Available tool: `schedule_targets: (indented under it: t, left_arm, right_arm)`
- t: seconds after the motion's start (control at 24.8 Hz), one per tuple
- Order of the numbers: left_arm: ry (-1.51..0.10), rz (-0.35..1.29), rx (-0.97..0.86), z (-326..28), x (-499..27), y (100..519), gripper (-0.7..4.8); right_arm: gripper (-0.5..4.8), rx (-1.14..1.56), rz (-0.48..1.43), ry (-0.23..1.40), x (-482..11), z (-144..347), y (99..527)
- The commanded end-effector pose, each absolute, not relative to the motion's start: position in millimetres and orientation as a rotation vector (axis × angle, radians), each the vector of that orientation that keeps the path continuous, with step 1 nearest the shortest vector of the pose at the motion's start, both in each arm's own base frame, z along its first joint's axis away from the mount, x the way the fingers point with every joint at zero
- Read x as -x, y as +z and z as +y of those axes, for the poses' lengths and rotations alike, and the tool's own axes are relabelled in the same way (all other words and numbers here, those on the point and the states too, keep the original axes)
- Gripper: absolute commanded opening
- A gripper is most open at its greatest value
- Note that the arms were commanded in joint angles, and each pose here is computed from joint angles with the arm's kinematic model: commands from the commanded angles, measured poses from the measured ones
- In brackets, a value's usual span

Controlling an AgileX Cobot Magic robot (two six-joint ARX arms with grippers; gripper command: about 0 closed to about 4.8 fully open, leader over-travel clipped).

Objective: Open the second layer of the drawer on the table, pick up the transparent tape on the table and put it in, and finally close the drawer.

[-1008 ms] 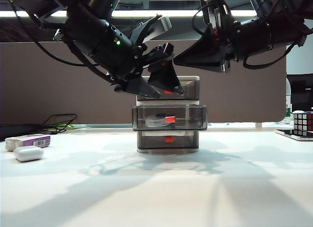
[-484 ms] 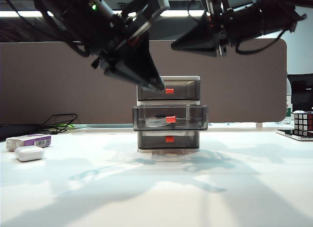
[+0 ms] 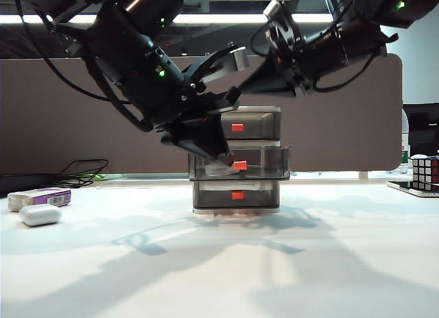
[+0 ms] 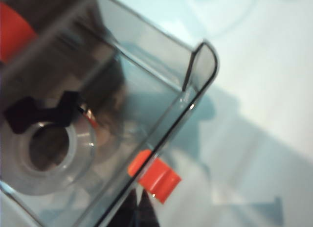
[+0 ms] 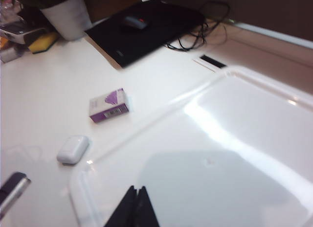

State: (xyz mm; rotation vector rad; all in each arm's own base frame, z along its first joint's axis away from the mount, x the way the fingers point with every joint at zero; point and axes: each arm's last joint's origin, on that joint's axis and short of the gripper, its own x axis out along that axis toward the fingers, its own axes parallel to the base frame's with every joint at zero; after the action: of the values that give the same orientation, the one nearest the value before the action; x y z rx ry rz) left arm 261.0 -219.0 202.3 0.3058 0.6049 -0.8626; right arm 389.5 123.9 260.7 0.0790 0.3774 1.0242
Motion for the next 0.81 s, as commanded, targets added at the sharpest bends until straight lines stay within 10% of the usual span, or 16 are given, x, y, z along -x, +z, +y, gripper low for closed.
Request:
schedule_targets:
  t: [0.04,0.81]
  left_arm:
    - [-0.814,0.512,-0.301,-221,-267,210,-0.06]
    - [-0.637,0.404,-0.315,-230,-286,192,-0.06]
  right_arm:
    - [-0.05,-0.072,0.402,0.983,-392,124,256]
    - [-0.05,-0.036,0.496,0.928,-392,123,240]
